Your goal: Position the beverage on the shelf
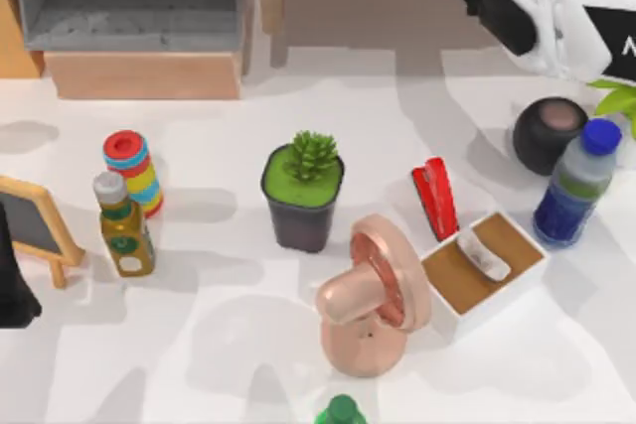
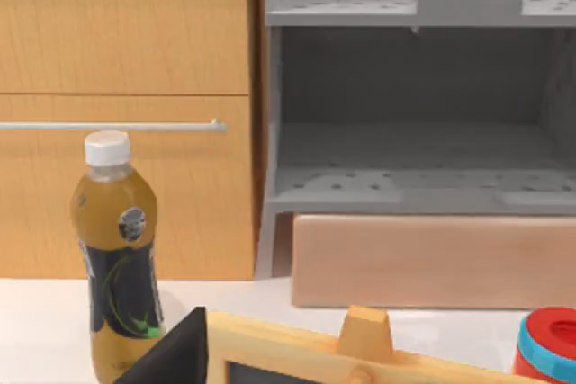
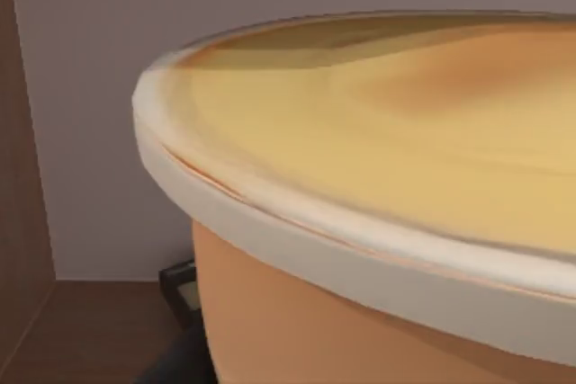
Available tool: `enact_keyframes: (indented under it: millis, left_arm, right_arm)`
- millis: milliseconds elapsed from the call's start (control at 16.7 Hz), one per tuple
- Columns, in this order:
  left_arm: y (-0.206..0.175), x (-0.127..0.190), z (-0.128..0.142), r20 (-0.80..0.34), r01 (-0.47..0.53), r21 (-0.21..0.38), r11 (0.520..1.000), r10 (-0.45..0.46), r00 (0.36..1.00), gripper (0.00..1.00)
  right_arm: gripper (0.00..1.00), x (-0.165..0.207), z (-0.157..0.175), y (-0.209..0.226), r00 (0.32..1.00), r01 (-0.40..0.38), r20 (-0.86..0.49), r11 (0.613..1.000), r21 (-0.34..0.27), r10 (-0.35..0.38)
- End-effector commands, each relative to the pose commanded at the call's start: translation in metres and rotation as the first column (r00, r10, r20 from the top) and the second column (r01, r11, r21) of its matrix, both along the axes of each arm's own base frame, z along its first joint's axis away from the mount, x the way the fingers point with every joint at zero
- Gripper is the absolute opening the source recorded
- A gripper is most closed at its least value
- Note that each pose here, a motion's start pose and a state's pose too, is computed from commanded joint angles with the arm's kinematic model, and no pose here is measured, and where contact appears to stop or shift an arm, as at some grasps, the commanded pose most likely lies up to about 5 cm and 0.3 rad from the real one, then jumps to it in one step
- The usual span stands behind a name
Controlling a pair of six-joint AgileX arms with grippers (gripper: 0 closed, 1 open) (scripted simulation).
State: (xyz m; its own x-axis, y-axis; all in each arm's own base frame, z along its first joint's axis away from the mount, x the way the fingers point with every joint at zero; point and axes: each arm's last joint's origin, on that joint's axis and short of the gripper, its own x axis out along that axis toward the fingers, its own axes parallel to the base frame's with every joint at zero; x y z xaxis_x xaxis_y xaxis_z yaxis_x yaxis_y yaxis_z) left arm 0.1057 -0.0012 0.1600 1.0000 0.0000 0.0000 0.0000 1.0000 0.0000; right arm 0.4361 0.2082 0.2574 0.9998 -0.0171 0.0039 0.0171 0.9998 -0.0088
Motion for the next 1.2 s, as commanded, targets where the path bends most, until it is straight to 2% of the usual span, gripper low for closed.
enact_keyframes:
  millis: [420, 660, 1200]
  left_arm:
    - [0.0, 0.0, 0.0, 0.0, 0.0, 0.0, 1.0, 0.0, 1.0, 1.0]
    - [0.0, 0.0, 0.0, 0.0, 0.0, 0.0, 1.0, 0.0, 1.0, 1.0]
    - [0.0, 0.0, 0.0, 0.0, 0.0, 0.0, 1.0, 0.0, 1.0, 1.0]
  right_arm:
    - [0.0, 0.023, -0.017, 0.0, 1.0, -0.001, -0.001, 1.0, -0.001, 0.001]
    - [0.0, 0.023, -0.018, 0.0, 1.0, -0.001, -0.001, 1.0, -0.001, 0.001]
    - [0.68, 0.023, -0.018, 0.0, 1.0, -0.001, -0.001, 1.0, -0.001, 0.001]
